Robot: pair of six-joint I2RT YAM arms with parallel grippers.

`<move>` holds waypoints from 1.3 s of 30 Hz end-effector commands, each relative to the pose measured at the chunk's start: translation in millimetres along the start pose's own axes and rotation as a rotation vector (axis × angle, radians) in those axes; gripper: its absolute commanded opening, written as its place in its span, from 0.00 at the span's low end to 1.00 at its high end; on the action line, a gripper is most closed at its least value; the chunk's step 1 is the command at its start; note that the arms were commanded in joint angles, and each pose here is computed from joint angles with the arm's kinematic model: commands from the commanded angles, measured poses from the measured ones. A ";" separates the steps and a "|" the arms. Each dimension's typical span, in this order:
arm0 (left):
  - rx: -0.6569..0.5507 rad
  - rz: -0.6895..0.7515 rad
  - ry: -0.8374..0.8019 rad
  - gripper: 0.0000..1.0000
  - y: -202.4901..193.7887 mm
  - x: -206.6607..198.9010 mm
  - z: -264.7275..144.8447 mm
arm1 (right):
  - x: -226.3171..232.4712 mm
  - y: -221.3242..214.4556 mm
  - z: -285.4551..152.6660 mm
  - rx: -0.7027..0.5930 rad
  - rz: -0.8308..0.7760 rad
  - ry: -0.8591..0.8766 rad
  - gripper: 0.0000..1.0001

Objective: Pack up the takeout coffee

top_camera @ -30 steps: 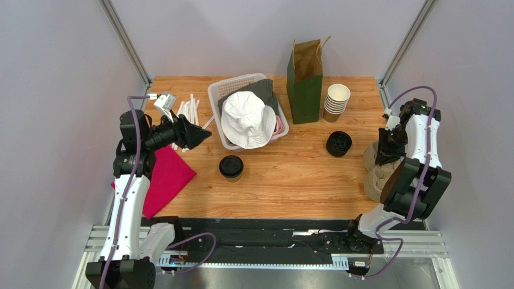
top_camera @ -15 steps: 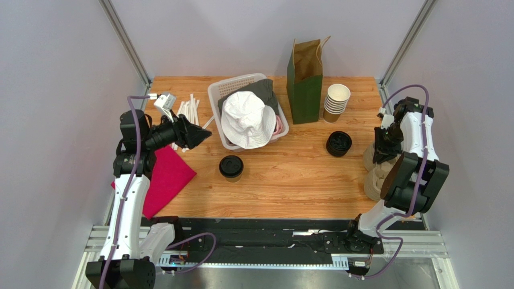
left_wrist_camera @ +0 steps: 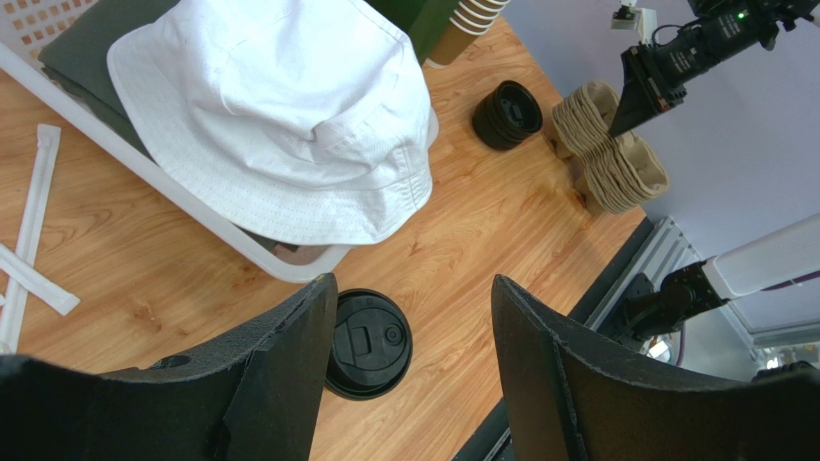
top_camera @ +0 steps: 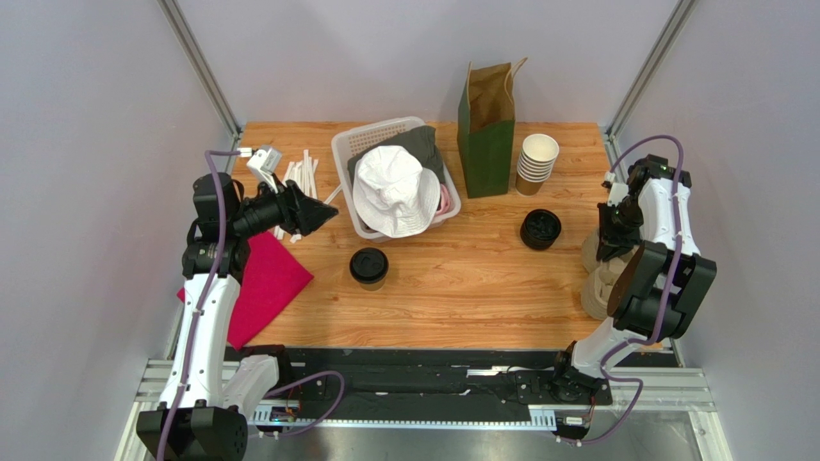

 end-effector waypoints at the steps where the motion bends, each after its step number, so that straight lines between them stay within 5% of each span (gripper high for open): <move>1: -0.032 0.031 -0.010 0.69 11.0 -2.7 -1.7 | -6.1 7.6 2.2 -0.027 -0.018 -0.038 0.17; 22: -0.031 0.027 -0.011 0.69 10.1 -3.4 -1.8 | -12.8 5.5 5.3 -0.020 -0.035 -0.088 0.15; 32: -0.030 0.024 -0.009 0.69 9.2 -2.6 -1.7 | -17.8 4.5 6.6 -0.012 -0.051 -0.127 0.00; 39: -0.032 0.024 -0.010 0.69 9.8 -2.4 -1.4 | -7.6 4.8 -8.6 -0.046 -0.060 -0.067 0.00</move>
Point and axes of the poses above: each gripper's point midway between its finger pads, its own z axis out along the fingers, its own x axis along the line the jaws close on, y = z × x, the point moved 3 cm from there along -z, back along the fingers, and after that the axes turned 4 degrees about z, right-handed, at the moved point
